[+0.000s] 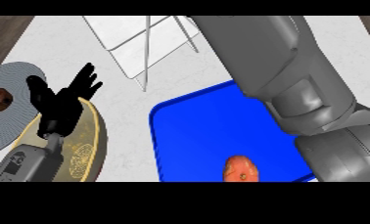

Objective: Pick the sweet potato from the tray and place it in the tiered shelf

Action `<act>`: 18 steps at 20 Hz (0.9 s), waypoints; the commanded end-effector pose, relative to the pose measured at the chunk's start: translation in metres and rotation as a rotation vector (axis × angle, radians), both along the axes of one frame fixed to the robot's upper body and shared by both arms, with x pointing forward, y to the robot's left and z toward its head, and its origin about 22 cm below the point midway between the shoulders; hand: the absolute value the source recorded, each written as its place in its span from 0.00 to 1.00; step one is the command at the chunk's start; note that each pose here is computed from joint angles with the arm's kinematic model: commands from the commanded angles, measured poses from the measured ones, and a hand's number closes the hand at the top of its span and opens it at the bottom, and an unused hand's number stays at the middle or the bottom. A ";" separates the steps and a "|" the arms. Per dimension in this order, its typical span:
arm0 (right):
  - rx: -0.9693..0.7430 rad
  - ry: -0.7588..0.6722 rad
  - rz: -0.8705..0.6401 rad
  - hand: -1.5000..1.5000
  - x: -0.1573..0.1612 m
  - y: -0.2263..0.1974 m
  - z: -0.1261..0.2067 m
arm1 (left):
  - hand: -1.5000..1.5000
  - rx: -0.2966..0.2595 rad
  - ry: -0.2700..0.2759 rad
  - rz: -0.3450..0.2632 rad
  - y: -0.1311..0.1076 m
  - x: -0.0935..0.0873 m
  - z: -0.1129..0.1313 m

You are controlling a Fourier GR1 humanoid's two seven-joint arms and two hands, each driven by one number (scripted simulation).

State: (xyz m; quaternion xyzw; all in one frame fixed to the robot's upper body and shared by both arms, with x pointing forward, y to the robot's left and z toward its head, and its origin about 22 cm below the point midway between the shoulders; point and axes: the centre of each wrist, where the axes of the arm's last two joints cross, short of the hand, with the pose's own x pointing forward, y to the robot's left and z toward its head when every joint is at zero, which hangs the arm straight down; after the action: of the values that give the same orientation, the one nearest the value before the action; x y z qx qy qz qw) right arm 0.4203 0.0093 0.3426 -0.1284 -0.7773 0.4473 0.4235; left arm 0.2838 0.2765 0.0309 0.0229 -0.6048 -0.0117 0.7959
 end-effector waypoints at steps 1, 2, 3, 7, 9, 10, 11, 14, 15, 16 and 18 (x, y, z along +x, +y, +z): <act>0.007 -0.024 0.050 1.00 -0.001 0.011 -0.008 | 0.50 -0.005 0.171 0.032 0.004 -0.015 -0.037; 0.015 -0.021 0.028 1.00 0.003 0.006 -0.004 | 0.50 -0.003 0.176 0.041 0.010 -0.024 -0.045; 0.013 -0.008 0.033 1.00 -0.003 0.013 0.010 | 0.50 0.005 0.160 0.027 0.000 -0.014 -0.039; -0.104 -0.078 0.021 1.00 0.005 0.004 0.002 | 0.50 0.000 0.160 0.034 0.005 -0.020 -0.034; 0.045 0.032 -0.017 1.00 0.019 -0.019 -0.007 | 0.50 -0.005 0.153 0.028 0.002 -0.026 -0.044; 0.141 0.072 -0.050 1.00 0.015 -0.008 -0.006 | 0.50 0.009 0.170 0.008 0.010 -0.028 -0.043; 0.165 0.086 -0.057 0.00 0.009 0.007 -0.008 | 0.50 0.001 0.156 0.022 0.001 -0.020 -0.043; 0.247 0.132 -0.062 0.00 0.013 -0.008 0.008 | 0.50 0.001 0.174 0.019 0.015 -0.021 -0.030; 0.268 0.144 -0.052 0.00 0.016 -0.007 -0.006 | 0.50 0.003 0.159 0.019 0.002 -0.017 -0.043; 0.294 0.182 -0.048 0.00 0.018 -0.016 0.003 | 0.50 -0.017 0.168 0.018 0.012 -0.022 -0.035; 0.403 0.217 -0.033 0.00 0.013 -0.006 0.008 | 0.50 -0.004 0.157 0.012 0.001 -0.017 -0.036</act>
State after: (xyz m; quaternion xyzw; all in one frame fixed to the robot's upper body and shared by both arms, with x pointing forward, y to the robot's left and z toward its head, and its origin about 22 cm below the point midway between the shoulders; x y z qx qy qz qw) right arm 0.4351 0.0003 0.3452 -0.0516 -0.7955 0.3381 0.5003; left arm 0.2843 0.2810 0.0294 0.0224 -0.5983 -0.0111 0.8009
